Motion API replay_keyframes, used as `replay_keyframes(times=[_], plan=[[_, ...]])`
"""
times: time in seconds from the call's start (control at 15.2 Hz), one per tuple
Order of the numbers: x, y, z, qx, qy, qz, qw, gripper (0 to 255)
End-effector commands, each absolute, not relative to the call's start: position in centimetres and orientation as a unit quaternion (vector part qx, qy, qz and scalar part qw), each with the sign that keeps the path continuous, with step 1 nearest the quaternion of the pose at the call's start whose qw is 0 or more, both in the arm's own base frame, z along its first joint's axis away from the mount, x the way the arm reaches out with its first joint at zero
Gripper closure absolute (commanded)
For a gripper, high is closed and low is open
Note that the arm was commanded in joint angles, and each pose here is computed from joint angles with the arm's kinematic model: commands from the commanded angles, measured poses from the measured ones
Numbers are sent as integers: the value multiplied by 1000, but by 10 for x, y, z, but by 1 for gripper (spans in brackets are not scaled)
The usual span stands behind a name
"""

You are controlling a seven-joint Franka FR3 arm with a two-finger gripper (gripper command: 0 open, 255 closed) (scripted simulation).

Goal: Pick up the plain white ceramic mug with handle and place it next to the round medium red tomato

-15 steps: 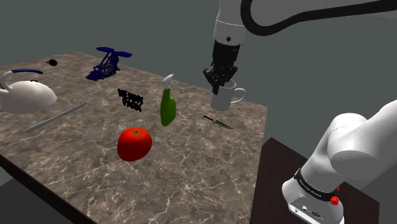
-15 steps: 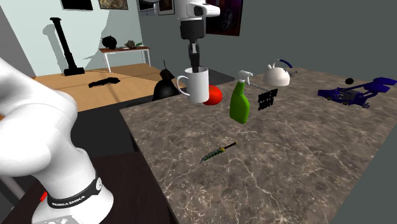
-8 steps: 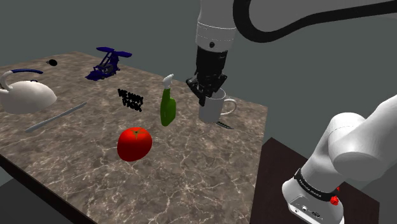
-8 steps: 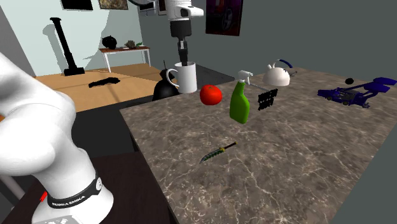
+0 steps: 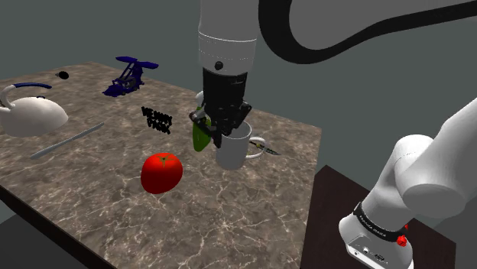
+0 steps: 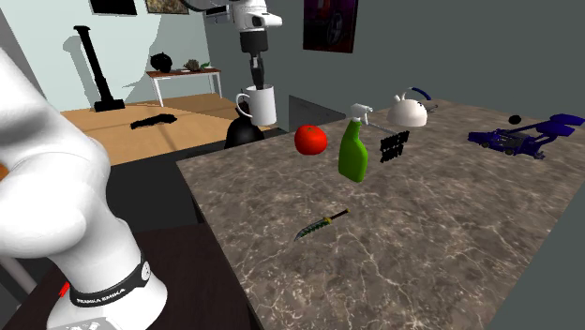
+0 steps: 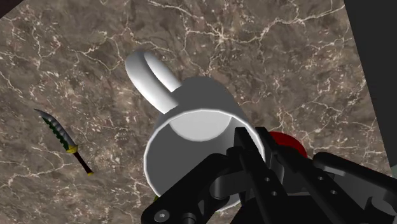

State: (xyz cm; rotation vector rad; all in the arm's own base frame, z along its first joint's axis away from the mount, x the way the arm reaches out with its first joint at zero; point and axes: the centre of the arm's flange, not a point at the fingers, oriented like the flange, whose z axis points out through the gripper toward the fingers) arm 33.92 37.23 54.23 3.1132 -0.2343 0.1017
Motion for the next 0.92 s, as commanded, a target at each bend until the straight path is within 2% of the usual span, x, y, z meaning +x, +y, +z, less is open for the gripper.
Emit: replay_keyframes(times=[0.0, 0.46, 0.86], plan=[[328, 399, 544, 997, -76, 32, 9, 255], [302, 494, 544, 997, -76, 32, 9, 255], [302, 494, 512, 997, -76, 32, 9, 255]])
